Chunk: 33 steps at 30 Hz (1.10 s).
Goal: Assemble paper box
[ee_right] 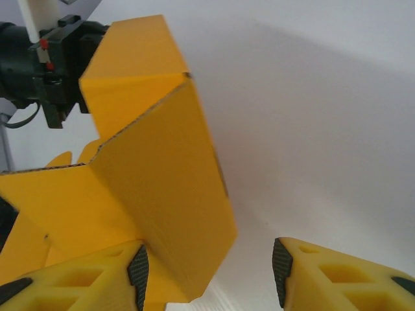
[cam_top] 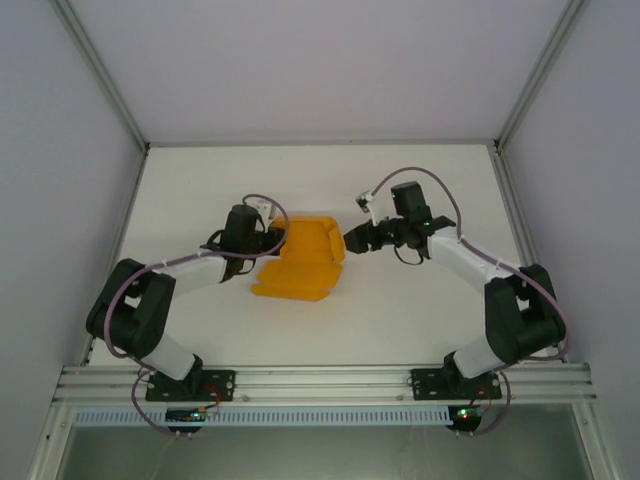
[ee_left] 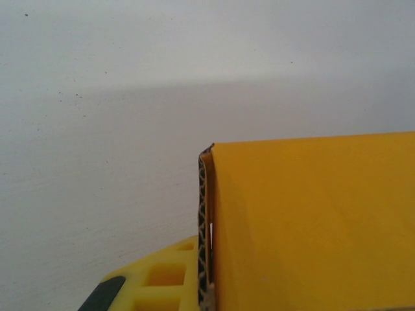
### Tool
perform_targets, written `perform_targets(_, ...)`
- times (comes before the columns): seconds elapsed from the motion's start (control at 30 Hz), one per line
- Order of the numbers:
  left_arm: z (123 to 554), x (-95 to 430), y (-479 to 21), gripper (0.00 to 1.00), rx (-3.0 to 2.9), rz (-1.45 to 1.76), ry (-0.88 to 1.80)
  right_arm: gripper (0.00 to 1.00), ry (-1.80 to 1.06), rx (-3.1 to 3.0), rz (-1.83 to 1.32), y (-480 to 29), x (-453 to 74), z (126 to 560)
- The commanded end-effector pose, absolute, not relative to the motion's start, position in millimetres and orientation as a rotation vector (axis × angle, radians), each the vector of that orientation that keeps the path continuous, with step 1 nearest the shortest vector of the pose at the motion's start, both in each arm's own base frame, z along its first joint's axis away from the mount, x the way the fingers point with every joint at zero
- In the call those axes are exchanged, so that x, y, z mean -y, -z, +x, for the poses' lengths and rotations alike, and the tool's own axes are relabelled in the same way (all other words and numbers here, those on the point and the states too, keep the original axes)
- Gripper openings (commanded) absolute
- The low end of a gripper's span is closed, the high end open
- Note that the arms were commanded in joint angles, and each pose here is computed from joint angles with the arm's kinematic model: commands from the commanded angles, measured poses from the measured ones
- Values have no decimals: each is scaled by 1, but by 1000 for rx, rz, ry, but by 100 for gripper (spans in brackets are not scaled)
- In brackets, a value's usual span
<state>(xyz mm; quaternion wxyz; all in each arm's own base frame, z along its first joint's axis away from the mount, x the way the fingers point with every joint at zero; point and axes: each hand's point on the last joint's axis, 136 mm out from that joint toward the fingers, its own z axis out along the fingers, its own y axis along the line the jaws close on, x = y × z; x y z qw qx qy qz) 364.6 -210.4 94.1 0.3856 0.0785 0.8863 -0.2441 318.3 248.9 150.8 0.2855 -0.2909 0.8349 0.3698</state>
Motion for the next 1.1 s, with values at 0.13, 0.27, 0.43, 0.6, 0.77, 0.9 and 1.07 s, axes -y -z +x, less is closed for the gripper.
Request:
perform_targets(0.13, 371, 215, -118, 0, -2202, 211, 633, 55, -993, -2249, -860, -145, -280, 317)
perform_targets(0.27, 371, 213, -119, 0, -2204, 200, 621, 55, -874, -2269, -778, -142, -288, 335)
perform_targets(0.43, 371, 208, -117, 0, -2215, 171, 569, 52, -763, -2261, -664, -139, -296, 349)
perform_targets(0.6, 372, 203, -115, 0, -2227, 140, 526, 44, -497, -2268, -523, -132, -291, 365)
perform_targets(0.77, 371, 207, -119, 0, -2225, 141, 506, 26, -255, -2297, -321, -122, -271, 384)
perform_targets(0.9, 369, 211, -121, 0, -2220, 152, 488, 12, -135, -2316, -283, -113, -267, 393)
perform_targets(1.07, 370, 211, -120, 0, -2237, 116, 461, 0, 143, -2316, -187, -111, -249, 400)
